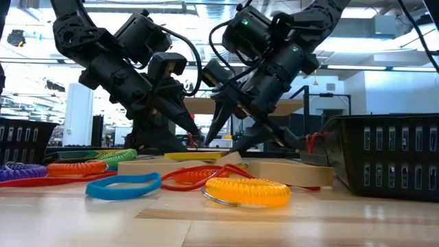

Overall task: Pick & Place Office Desk Supplies
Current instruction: Put the right crayon box into the bottom right black bin

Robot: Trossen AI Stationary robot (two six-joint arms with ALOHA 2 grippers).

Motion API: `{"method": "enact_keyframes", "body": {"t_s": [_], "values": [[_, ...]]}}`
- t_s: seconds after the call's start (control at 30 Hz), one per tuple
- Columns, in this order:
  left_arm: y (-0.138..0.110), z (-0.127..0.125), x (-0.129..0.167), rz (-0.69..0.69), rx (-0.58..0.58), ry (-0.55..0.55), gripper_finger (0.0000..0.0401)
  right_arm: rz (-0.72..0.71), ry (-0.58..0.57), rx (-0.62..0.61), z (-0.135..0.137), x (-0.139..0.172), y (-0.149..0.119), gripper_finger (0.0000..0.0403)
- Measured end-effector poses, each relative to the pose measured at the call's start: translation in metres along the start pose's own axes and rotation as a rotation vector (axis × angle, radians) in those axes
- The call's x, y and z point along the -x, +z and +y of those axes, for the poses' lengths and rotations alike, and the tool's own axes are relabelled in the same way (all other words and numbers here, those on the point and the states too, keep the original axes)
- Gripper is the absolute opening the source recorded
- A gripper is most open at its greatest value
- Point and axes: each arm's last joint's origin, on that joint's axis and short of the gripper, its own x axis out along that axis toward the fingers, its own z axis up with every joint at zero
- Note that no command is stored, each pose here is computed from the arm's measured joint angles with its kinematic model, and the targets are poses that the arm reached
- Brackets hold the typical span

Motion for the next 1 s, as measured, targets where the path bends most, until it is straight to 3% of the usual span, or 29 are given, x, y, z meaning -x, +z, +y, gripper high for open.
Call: {"method": "enact_keyframes", "body": {"t_s": [0.17,0.57,1.0], "values": [[-0.0001,-0.0001,0.0,0.002,-0.001,-0.002,0.0186,-0.014,0.032,0.01,0.0027,0.0001,0.0024,0.0158],[0.0001,-0.0003,0.0,0.001,-0.002,-0.005,0.0186,-0.015,0.033,0.014,0.0028,0.0,0.0021,0.0056],[0.0011,-0.0017,0.0014,-0.01,-0.025,-0.006,0.0186,-0.017,0.039,0.014,0.0034,0.0001,0.0025,0.0042]]}}
